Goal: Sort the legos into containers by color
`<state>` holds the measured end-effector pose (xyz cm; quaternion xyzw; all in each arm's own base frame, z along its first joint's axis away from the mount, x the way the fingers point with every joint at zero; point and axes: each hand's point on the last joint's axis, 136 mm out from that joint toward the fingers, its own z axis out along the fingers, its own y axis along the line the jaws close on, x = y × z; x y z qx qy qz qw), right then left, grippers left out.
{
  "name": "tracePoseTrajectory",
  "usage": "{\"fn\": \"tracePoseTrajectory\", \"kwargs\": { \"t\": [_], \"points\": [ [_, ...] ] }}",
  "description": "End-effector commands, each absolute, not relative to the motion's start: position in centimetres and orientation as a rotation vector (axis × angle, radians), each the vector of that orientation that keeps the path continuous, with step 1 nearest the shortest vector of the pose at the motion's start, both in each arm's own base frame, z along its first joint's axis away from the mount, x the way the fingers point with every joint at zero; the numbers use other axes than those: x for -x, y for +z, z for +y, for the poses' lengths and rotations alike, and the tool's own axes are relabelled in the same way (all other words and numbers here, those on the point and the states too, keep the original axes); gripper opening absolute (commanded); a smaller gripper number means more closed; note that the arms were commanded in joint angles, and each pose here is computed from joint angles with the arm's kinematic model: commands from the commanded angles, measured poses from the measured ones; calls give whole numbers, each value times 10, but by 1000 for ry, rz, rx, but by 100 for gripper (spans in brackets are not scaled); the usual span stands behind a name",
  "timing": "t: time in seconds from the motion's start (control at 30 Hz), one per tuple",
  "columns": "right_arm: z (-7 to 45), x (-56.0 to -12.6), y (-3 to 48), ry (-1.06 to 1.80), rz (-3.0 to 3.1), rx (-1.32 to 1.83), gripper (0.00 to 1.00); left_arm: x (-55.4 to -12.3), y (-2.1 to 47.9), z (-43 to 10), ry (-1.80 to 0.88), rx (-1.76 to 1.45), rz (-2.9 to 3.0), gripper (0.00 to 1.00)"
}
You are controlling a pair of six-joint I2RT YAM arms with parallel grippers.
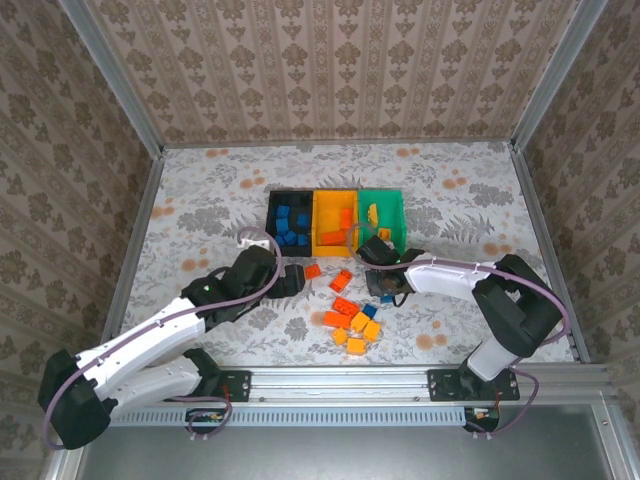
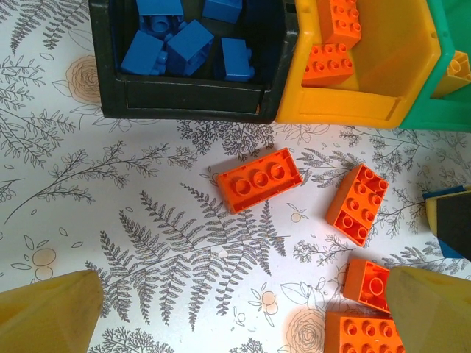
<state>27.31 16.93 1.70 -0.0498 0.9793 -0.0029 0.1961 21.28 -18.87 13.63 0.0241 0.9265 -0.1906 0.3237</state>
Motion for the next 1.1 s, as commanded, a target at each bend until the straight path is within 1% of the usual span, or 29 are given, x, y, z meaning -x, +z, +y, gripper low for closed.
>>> {"fn": "tracePoseTrajectory", "kwargs": {
  "t": [0.0,0.1,0.2,0.37,0.53,0.67,0.77,0.97,1.03,1.07],
  "points": [
    [156,-269,24,-47,2732,104,33,-208,129,-180,-481,-38,2452,100],
    [163,-273,50,26,2670,123,27,-207,128,-176,-475,-26,2450,100],
    [185,-281,86,141,2594,168,25,-205,127,-169,-457,-8,2445,100],
    [257,-305,143,335,2467,269,26,-201,124,-163,-449,2,2450,100],
    [326,-346,174,474,2375,300,26,-195,122,-157,-453,9,2453,100],
    [362,-389,179,470,2328,287,26,-189,120,-153,-465,20,2455,100],
    [384,-416,172,466,2321,279,27,-186,118,-151,-470,22,2460,100],
    [394,-461,147,402,2349,216,27,-182,117,-153,-478,6,2474,100],
    [394,-470,142,399,2355,200,30,-181,115,-155,-486,-7,2479,100],
    [395,-473,141,401,2355,197,34,-180,115,-155,-485,-11,2483,100]
  ]
}}
